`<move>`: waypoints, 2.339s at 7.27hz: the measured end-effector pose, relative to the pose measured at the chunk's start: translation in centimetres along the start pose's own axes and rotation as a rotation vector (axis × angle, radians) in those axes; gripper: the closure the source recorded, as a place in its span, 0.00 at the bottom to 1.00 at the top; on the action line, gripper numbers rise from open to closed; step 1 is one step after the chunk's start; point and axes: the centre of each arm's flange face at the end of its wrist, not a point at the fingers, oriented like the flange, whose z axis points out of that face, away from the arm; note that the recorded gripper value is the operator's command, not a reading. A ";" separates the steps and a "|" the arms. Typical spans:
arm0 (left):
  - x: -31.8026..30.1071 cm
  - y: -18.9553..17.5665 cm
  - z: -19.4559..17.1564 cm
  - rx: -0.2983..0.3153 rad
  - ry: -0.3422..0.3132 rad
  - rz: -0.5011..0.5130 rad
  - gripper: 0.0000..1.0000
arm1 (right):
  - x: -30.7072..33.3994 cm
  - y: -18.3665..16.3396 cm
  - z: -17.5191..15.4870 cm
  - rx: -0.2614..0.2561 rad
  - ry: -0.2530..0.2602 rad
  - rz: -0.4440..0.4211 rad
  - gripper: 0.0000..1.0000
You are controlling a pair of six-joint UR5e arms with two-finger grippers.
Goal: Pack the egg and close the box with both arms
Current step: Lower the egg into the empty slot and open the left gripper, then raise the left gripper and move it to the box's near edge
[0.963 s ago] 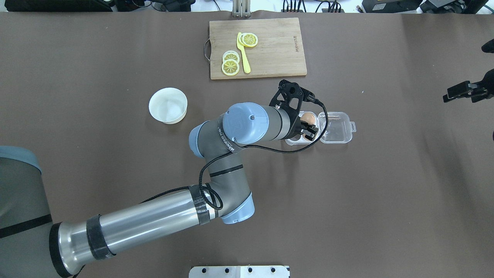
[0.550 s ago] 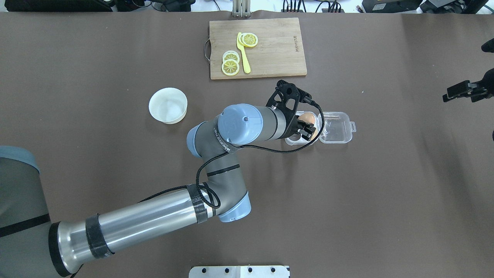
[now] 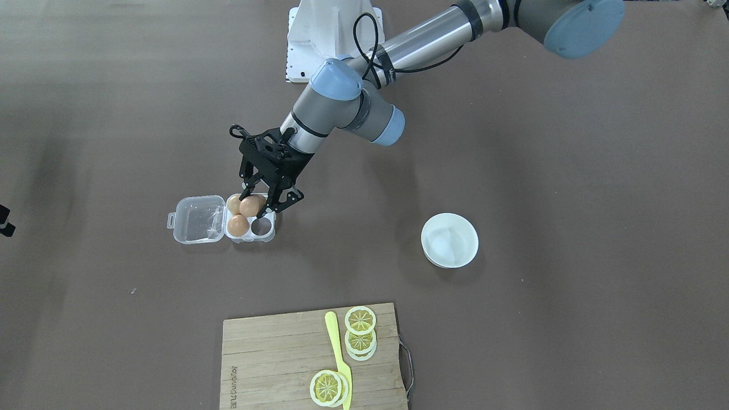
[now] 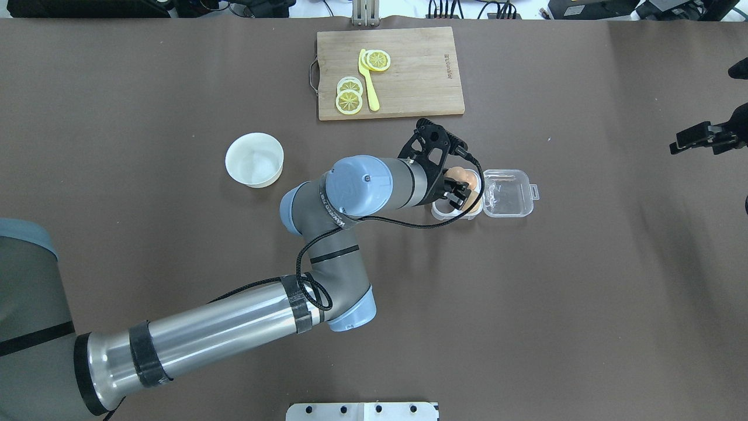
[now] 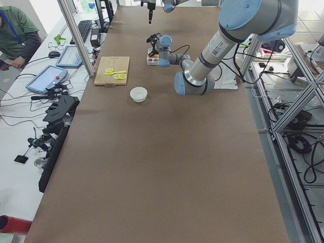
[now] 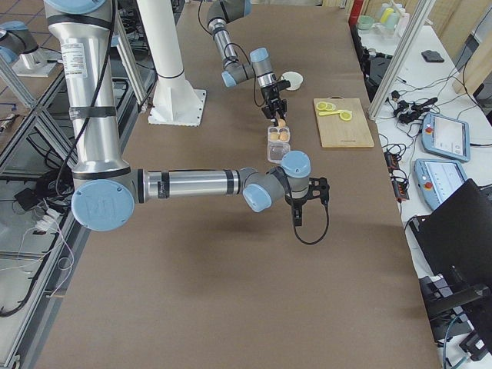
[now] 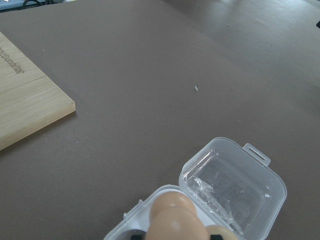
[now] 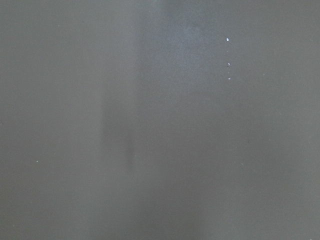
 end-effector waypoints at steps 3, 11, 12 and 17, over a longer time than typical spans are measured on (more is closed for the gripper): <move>0.4 0.4 0.2 -0.007 0.008 0.002 0.98 | -0.1 -0.1 0.0 0.002 -0.001 0.000 0.01; 1.1 0.7 0.2 -0.010 0.016 0.003 0.02 | -0.1 -0.1 -0.1 0.003 -0.002 0.002 0.01; 1.1 0.7 0.2 -0.010 0.016 0.003 0.02 | -0.2 -0.1 -0.2 0.004 -0.002 0.002 0.01; -3.7 -0.6 -0.7 -0.029 -0.020 -0.049 1.00 | -0.6 -0.5 -0.3 0.009 -0.006 -0.001 0.01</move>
